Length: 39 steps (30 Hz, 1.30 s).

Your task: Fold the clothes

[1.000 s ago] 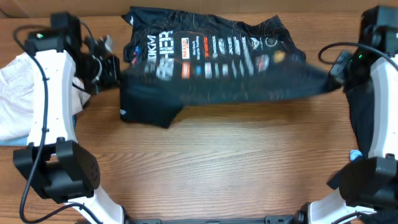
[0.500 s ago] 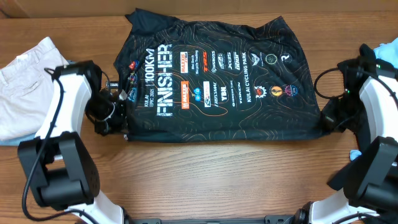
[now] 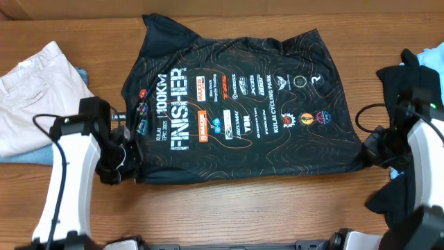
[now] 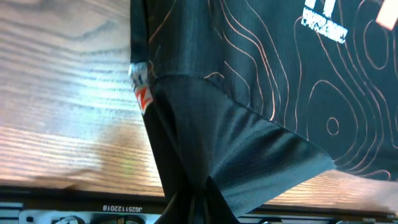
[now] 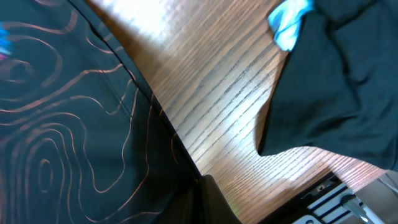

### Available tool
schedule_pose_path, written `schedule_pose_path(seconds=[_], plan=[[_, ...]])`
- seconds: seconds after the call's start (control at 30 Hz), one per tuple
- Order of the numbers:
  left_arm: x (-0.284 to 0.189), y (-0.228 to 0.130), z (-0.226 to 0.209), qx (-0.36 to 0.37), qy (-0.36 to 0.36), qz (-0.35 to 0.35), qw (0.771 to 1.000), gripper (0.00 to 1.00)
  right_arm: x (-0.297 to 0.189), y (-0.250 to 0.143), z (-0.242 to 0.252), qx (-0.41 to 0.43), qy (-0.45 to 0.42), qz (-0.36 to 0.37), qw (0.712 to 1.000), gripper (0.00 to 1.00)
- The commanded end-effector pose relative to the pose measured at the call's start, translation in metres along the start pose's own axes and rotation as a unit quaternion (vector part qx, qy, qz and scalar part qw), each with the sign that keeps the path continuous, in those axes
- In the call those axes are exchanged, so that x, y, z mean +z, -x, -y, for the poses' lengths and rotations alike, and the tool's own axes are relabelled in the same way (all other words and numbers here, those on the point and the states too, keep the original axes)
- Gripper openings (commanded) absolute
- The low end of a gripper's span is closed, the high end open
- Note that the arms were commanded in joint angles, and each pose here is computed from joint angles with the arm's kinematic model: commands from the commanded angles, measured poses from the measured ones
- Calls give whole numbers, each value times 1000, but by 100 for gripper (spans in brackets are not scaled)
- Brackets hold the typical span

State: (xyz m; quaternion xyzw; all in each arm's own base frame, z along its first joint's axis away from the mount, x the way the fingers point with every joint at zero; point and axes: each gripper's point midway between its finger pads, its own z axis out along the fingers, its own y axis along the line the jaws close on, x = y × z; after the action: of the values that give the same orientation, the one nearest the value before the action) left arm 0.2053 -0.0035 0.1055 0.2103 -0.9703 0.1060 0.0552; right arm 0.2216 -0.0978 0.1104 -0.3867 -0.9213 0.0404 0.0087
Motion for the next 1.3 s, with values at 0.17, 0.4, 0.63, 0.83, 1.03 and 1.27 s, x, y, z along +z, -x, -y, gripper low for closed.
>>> schedule_pose_path(seconds=[0.17, 0.4, 0.63, 0.83, 1.03, 1.27], plan=[[-17, 52, 3, -34, -8, 139, 990, 4, -16, 15, -31, -46, 85, 56, 994, 4], [-12, 98, 14, -27, -27, 193, 980, 4, -7, 37, -59, -63, 116, 81, 988, 4], [-10, 142, 26, -23, -50, 248, 967, 4, 11, 60, -100, -101, 136, 111, 979, 4], [-2, 166, 30, -17, -58, 267, 962, 4, 10, 81, -120, -101, 158, 151, 971, 4], [13, 184, 32, -15, -60, 273, 960, 4, 14, 96, -131, -101, 169, 173, 965, 4], [25, 197, 36, -11, -71, 277, 958, 4, 31, 104, -139, -102, 169, 169, 966, 4]])
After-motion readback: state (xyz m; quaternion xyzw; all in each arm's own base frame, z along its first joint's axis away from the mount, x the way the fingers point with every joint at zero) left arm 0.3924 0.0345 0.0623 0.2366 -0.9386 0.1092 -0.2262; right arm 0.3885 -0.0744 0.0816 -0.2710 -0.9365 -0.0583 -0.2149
